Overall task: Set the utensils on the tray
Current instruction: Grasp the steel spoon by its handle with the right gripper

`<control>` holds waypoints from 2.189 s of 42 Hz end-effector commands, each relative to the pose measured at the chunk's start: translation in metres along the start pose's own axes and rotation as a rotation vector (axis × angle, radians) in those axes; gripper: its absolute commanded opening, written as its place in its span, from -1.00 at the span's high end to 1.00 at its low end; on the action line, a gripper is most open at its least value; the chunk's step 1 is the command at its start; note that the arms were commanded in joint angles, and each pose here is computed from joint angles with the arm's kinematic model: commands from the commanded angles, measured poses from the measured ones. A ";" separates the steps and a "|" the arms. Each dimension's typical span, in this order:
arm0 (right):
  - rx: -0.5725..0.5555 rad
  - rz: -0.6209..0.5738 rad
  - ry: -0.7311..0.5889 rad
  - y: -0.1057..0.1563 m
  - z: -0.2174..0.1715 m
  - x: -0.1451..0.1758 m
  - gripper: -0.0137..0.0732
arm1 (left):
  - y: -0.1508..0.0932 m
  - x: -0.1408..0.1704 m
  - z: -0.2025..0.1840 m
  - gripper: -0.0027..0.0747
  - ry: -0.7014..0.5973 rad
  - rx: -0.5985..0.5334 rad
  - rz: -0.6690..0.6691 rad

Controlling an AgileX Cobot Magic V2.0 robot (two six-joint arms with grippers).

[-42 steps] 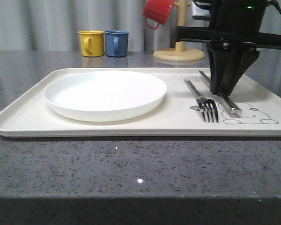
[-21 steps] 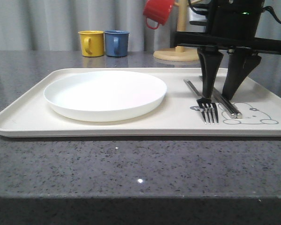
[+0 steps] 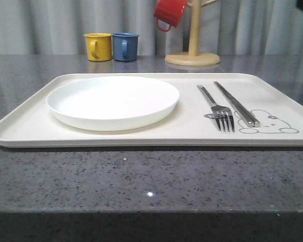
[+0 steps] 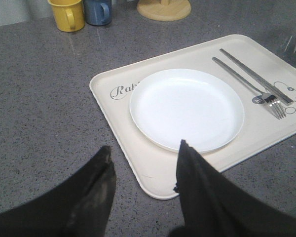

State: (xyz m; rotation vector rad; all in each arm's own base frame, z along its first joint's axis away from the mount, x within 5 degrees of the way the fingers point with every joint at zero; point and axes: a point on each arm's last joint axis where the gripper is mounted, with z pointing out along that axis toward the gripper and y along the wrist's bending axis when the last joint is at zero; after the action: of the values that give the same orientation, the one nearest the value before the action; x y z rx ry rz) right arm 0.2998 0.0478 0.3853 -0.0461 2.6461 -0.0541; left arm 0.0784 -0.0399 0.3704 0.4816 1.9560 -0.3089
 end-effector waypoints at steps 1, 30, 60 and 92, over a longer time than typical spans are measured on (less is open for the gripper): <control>0.100 0.016 0.056 -0.037 -0.021 0.017 -0.12 | 0.000 -0.013 -0.004 0.17 -0.093 -0.002 -0.004; 0.158 0.107 0.376 -0.132 0.079 0.041 -0.12 | 0.000 -0.013 -0.004 0.17 -0.093 -0.002 -0.004; 0.134 0.083 0.440 -0.135 0.113 0.038 0.50 | 0.000 -0.013 -0.004 0.17 -0.093 -0.002 -0.004; -0.196 0.072 0.137 -0.025 0.011 0.000 0.65 | 0.000 -0.013 -0.004 0.17 -0.093 -0.002 -0.004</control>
State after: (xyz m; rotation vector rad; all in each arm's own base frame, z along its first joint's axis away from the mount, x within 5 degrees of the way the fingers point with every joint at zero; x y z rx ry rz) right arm 0.3256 -0.0013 0.3566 0.0097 2.7417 0.1693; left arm 0.0784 -0.0399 0.3704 0.4816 1.9560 -0.3089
